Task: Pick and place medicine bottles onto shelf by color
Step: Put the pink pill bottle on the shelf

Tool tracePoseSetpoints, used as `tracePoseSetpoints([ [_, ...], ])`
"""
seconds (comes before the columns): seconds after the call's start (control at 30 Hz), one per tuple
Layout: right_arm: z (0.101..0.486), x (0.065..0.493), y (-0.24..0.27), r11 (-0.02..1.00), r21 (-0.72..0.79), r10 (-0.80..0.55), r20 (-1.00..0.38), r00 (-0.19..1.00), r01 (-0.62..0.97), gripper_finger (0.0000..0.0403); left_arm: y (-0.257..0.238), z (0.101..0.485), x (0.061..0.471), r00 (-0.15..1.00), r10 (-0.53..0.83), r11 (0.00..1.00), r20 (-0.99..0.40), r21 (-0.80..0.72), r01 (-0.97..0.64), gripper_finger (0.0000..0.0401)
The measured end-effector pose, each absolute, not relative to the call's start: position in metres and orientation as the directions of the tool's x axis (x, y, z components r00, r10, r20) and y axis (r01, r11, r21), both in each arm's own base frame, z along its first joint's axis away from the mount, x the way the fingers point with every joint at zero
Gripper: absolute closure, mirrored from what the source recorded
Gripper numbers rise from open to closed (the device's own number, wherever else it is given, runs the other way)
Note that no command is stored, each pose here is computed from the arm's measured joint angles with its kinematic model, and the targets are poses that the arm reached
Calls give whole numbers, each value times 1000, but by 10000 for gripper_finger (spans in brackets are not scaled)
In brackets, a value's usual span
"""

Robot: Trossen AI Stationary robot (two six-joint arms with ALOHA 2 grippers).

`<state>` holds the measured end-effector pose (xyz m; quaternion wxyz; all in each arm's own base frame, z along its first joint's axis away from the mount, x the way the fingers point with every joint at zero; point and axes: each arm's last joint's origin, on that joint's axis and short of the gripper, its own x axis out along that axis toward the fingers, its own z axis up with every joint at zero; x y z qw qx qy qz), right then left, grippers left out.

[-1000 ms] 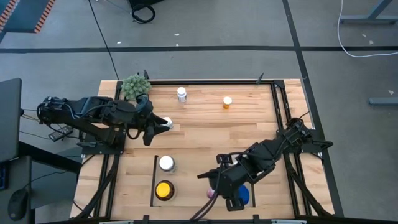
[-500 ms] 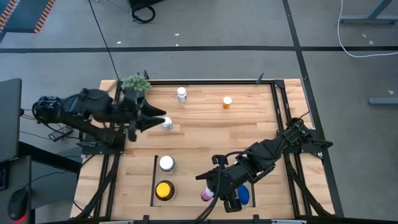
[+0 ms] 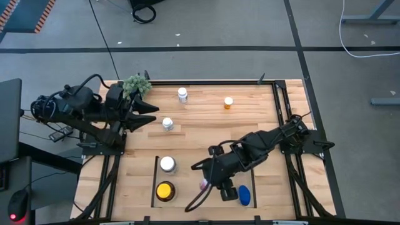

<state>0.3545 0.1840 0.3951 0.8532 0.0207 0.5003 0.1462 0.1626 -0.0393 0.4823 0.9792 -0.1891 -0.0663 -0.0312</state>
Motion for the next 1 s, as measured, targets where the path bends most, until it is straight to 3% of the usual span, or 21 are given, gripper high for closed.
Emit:
tracePoseSetpoints([
  [0.43, 383, 336, 214, 945, 225, 296, -896, 330, -238, 223, -40, 477, 164, 995, -38, 928, 88, -365, 67, 229],
  [1.0, 357, 340, 212, 978, 208, 196, -950, 245, 24, 209, -40, 475, 164, 997, -28, 928, 69, -369, 52, 229],
])
